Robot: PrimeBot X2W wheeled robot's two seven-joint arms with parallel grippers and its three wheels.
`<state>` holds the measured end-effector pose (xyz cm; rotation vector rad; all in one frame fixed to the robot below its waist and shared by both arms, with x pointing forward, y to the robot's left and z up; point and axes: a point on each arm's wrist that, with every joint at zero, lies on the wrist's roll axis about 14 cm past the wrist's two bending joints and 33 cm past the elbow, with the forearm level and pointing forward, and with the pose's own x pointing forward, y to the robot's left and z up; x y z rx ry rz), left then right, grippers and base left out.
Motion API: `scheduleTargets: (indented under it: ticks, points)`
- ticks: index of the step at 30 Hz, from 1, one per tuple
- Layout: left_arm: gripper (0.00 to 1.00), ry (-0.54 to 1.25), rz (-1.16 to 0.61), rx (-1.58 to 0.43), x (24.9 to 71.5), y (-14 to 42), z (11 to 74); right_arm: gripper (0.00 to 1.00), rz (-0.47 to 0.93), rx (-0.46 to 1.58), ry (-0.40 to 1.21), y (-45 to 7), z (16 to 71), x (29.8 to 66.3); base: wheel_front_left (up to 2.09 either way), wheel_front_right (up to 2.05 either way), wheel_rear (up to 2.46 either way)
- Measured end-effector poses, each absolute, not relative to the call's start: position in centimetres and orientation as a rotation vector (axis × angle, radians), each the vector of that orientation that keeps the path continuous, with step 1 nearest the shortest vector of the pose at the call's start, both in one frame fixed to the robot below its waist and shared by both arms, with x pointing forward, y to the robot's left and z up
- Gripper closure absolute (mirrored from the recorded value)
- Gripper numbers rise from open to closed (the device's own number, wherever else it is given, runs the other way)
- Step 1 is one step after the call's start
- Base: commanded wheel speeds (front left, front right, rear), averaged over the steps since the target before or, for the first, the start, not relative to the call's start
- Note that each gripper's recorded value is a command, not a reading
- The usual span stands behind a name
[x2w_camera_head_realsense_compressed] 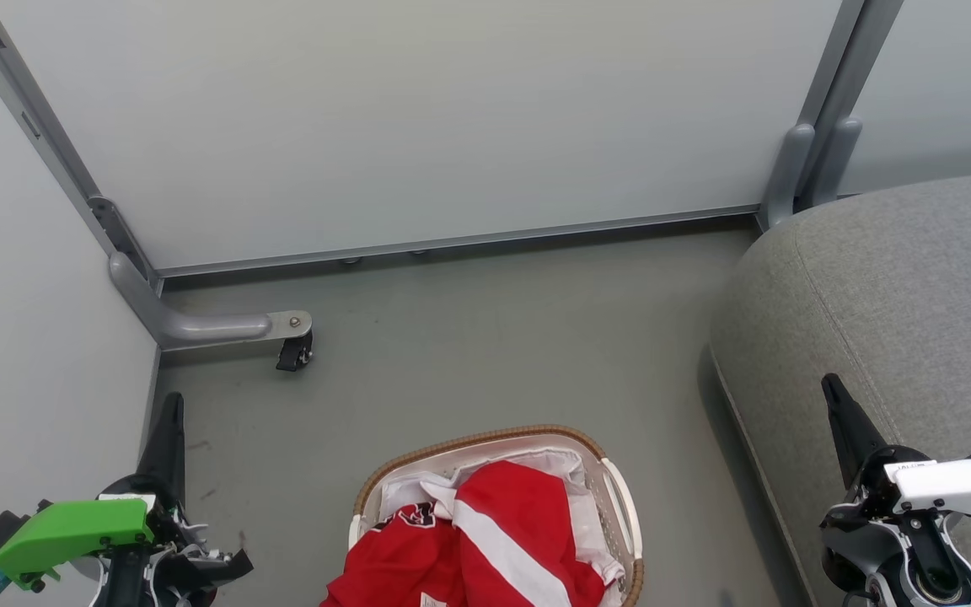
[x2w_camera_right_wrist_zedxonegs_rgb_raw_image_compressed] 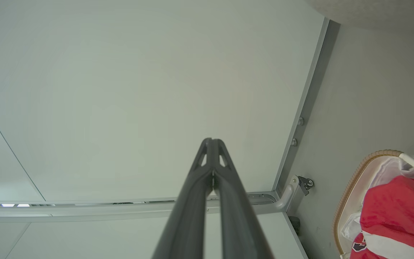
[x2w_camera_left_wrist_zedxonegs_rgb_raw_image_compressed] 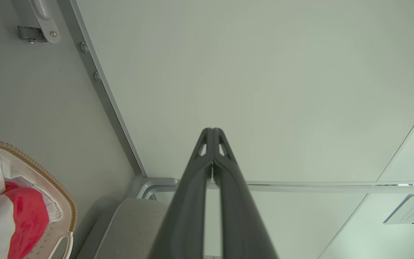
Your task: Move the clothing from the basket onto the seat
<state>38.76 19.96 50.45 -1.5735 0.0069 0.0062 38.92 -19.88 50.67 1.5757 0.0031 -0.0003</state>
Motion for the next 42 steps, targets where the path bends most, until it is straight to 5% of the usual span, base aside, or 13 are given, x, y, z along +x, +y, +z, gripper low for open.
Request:
scheduleTargets:
  ticks: [1,2,12,42]
  points:
    - [1.0,0.007,0.006,-1.574,38.8,20.0,50.5,1.0,0.0,1.576,0.003,-19.9,50.7,38.9,0.0,0.0,0.0]
    - [0.0,0.007,0.006,-1.574,38.8,20.0,50.5,0.0,0.0,1.576,0.003,-19.9,50.7,38.9,0.0,0.0,0.0]
    - [0.0,0.056,0.082,-1.557,37.7,20.0,47.8,0.0,-0.051,1.544,0.055,-19.3,48.5,38.2,0.0,0.0,0.0]
    - [0.0,0.078,0.053,-0.881,38.0,20.4,47.9,0.0,-0.004,0.912,0.035,-18.8,49.8,38.9,0.0,0.0,0.0]
